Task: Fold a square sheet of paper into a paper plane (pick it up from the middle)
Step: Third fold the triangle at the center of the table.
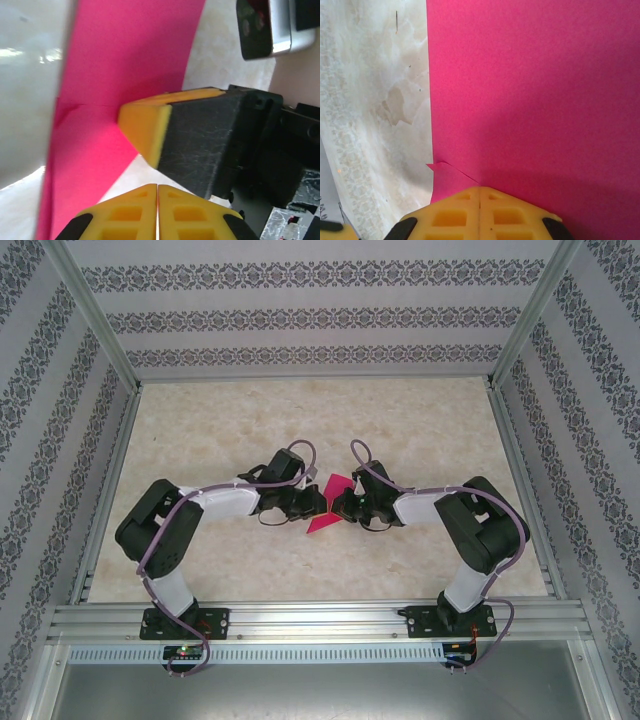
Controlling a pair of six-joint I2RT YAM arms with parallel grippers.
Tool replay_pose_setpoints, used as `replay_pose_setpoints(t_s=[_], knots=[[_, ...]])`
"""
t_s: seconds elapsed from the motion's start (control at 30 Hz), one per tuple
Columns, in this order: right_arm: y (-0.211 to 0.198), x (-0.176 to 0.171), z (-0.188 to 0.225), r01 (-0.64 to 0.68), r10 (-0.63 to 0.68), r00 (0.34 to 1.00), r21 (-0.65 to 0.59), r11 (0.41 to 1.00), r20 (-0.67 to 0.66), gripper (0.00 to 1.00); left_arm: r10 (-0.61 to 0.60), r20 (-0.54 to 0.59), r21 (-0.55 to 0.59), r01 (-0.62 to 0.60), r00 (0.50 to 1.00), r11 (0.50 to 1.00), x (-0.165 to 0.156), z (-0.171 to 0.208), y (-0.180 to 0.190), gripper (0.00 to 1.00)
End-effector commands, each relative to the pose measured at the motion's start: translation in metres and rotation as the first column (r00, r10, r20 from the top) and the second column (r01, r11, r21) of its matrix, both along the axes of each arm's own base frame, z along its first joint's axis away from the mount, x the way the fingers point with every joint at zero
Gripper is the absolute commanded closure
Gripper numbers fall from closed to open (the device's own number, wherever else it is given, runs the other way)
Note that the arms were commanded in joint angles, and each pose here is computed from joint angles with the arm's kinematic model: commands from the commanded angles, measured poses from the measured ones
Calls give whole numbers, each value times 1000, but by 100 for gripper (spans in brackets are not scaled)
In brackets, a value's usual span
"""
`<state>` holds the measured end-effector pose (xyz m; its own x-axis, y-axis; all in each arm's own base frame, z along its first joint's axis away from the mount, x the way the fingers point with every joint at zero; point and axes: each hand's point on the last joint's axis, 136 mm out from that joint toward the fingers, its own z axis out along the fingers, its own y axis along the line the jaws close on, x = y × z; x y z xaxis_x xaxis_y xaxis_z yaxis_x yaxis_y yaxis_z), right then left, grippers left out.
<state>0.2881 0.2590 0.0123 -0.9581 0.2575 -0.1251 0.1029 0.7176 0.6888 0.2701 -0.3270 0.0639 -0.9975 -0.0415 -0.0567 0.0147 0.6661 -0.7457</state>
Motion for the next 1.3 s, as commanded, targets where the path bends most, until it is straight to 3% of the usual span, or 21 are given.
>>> replay_pose_setpoints(t_s=[0.0, 0.1, 0.3, 0.67, 1.27], knots=[[-17, -9, -28, 18, -23, 998, -114, 993, -51, 94, -37, -61, -64, 33, 997, 997, -8, -5, -17, 89], [-17, -9, -29, 17, -23, 998, -109, 994, -55, 94, -48, -79, -84, 41, 996, 996, -9, -14, -23, 89], [-18, -11, -32, 16, -24, 998, -113, 993, -62, 94, -36, -96, -12, 35, 995, 999, -9, -42, -15, 88], [-23, -13, -36, 12, -24, 997, -148, 989, -76, 93, -48, -124, 231, 76, 991, 970, -32, -80, 29, 87], [-35, -16, -40, 13, -30, 996, -189, 982, -85, 93, -15, -180, 133, 39, 983, 990, -47, -74, 56, 87]])
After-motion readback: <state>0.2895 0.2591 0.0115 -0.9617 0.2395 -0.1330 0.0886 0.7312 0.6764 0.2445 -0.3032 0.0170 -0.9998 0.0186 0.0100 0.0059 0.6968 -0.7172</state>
